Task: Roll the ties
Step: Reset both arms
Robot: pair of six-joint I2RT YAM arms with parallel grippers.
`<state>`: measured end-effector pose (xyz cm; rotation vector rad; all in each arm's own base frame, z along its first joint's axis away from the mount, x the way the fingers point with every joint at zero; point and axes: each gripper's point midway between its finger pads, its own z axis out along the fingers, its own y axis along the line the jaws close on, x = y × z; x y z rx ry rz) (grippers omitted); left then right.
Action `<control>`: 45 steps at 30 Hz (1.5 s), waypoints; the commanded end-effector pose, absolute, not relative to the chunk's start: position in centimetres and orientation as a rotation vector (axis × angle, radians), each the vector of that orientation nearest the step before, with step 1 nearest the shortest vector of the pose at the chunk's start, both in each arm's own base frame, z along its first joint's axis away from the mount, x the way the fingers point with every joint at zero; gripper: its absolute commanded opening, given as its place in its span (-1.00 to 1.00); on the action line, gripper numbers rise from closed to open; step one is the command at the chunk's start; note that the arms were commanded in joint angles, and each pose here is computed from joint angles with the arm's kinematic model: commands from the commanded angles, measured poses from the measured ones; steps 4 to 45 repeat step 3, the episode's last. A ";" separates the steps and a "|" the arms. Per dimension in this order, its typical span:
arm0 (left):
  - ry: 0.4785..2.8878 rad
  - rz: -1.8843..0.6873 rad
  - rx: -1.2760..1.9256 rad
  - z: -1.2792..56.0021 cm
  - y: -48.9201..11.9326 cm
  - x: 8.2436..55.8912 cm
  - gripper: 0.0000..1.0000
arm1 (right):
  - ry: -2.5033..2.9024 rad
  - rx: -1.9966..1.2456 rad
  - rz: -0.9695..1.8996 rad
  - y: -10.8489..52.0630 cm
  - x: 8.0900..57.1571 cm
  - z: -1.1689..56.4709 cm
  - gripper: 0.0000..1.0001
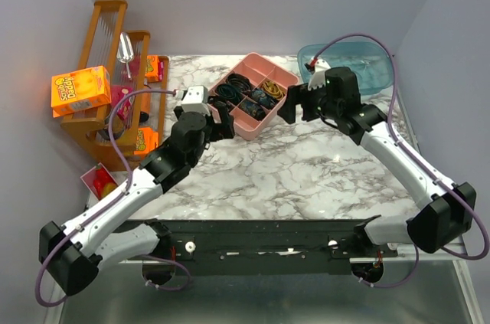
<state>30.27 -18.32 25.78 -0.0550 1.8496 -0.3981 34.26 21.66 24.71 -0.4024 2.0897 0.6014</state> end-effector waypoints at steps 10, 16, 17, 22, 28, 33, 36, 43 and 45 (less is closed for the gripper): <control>1.847 -0.396 -0.038 25.4 -18.1 29.9 0.97 | 2.010 -0.424 0.680 22.1 33.0 26.8 1.00; 1.847 -0.396 -0.038 25.4 -18.1 29.9 0.97 | 2.010 -0.424 0.680 22.1 33.0 26.8 1.00; 1.847 -0.396 -0.038 25.4 -18.1 29.9 0.97 | 2.010 -0.424 0.680 22.1 33.0 26.8 1.00; 1.847 -0.396 -0.038 25.4 -18.1 29.9 0.97 | 2.010 -0.424 0.680 22.1 33.0 26.8 1.00; 1.847 -0.396 -0.038 25.4 -18.1 29.9 0.97 | 2.010 -0.424 0.680 22.1 33.0 26.8 1.00; 1.847 -0.396 -0.038 25.4 -18.1 29.9 0.97 | 2.010 -0.424 0.680 22.1 33.0 26.8 1.00; 1.847 -0.396 -0.038 25.4 -18.1 29.9 0.97 | 2.010 -0.424 0.680 22.1 33.0 26.8 1.00; 1.847 -0.396 -0.038 25.4 -18.1 29.9 0.97 | 2.010 -0.424 0.680 22.1 33.0 26.8 1.00; 1.847 -0.396 -0.038 25.4 -18.1 29.9 0.97 | 2.010 -0.424 0.680 22.1 33.0 26.8 1.00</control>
